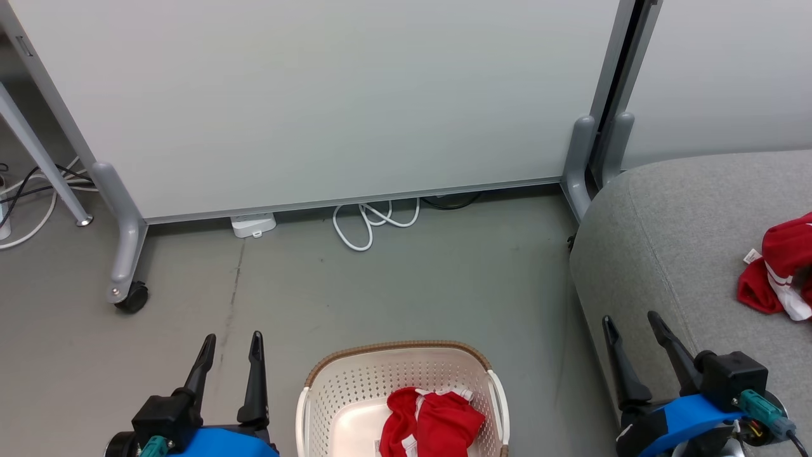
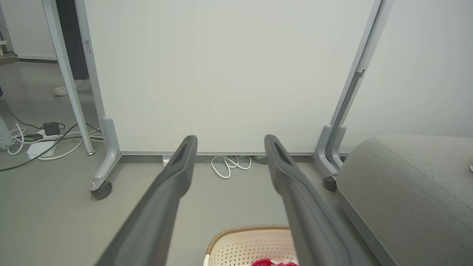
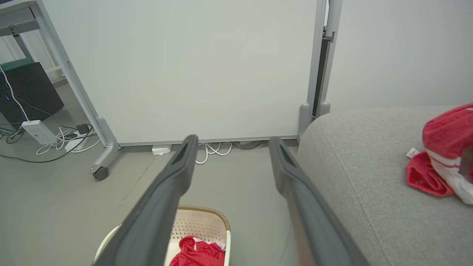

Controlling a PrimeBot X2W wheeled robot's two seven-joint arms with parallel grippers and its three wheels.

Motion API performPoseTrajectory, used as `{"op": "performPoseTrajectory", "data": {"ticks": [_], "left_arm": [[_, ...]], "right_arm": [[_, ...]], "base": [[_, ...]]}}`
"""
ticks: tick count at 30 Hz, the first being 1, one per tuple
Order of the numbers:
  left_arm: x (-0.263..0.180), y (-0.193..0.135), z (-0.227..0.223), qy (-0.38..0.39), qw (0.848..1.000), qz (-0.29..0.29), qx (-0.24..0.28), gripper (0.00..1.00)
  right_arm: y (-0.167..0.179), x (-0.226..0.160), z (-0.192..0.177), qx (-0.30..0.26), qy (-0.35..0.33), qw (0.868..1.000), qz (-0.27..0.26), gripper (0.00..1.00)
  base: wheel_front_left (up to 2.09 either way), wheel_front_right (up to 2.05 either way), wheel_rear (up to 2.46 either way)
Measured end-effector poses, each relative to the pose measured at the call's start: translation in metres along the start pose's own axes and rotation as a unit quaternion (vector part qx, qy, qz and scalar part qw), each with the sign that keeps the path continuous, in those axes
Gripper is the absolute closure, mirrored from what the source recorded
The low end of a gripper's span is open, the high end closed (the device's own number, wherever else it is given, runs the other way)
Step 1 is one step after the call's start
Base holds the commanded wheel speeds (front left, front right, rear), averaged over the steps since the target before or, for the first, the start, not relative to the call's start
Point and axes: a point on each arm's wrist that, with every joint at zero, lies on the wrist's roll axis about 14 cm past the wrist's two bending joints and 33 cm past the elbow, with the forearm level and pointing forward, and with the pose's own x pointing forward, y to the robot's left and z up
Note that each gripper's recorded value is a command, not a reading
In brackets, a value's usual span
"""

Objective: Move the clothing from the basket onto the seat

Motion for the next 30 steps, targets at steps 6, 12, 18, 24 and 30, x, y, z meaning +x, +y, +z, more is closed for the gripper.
{"op": "performPoseTrajectory", "data": {"ticks": [6,12,18,24,30], "left_arm": [[0.002,-0.003,-0.003,0.005,1.0,-0.004,0.0,0.0],[0.004,-0.005,-0.006,0.01,1.0,-0.006,-0.003,0.0],[0.008,-0.011,-0.013,0.021,1.0,-0.018,-0.003,0.0],[0.02,-0.022,-0.021,0.034,0.999,-0.035,-0.003,0.0],[0.041,-0.036,-0.035,0.054,0.997,-0.06,-0.003,0.0]], "right_arm": [[-0.002,-0.001,-0.002,0.0,0.003,1.0,-0.002,0.0],[-0.002,-0.001,-0.002,0.0,0.004,1.0,-0.003,0.0],[-0.001,-0.001,-0.005,0.002,0.01,1.0,-0.001,0.0],[-0.006,0.0,-0.013,0.007,0.021,1.0,-0.009,0.0],[-0.014,0.009,-0.02,0.009,0.03,0.999,-0.018,0.0]], "base": [[0.0,0.0,0.0],[0.0,0.0,0.0],[0.0,0.0,0.0],[0.0,0.0,0.0],[0.0,0.0,0.0]]}}
